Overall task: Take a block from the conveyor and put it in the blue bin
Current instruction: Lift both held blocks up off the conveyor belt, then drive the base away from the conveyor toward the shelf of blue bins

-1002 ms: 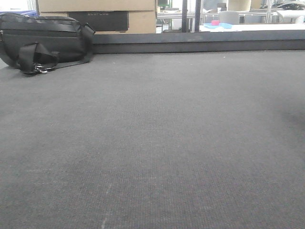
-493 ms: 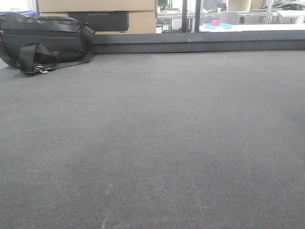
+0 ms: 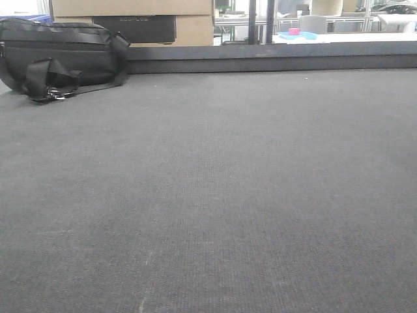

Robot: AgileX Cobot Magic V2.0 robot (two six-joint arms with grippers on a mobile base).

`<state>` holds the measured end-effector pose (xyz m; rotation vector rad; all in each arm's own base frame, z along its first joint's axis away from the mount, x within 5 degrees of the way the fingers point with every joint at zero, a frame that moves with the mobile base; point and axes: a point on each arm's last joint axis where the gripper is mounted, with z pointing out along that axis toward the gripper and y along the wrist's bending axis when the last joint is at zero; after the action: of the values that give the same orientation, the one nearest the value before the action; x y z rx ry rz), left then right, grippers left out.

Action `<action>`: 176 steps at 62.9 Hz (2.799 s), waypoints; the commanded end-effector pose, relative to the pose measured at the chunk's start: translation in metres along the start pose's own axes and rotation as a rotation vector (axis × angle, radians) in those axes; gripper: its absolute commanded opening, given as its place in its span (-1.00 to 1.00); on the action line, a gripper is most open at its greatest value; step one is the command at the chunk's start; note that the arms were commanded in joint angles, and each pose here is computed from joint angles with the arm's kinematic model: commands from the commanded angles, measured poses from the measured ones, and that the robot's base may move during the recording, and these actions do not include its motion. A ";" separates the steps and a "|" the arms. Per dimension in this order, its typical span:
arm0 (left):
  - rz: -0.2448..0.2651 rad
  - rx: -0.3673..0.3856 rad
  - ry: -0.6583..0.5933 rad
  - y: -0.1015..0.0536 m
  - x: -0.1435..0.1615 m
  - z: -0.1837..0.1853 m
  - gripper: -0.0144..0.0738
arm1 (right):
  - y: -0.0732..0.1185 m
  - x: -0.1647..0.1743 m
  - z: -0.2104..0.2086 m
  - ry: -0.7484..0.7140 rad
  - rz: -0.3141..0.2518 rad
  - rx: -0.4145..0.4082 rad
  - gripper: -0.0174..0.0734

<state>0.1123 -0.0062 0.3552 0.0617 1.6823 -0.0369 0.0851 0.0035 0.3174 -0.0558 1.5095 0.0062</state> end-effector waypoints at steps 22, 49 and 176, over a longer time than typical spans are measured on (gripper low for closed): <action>0.020 -0.005 -0.190 -0.001 0.002 -0.050 -0.93 | 0.000 -0.028 -0.019 0.022 0.033 -0.014 -0.97; 0.020 -0.006 -0.188 -0.001 0.005 -0.048 -0.93 | 0.002 -0.034 -0.021 0.011 0.110 -0.037 -0.97; 0.020 -0.006 -0.188 -0.001 0.005 -0.048 -0.93 | 0.002 -0.034 -0.021 0.007 0.110 -0.036 -0.97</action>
<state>0.0647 -0.0044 0.3537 0.0684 1.5190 -0.0176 0.0633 0.0067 0.3459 -0.0017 1.5485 0.1327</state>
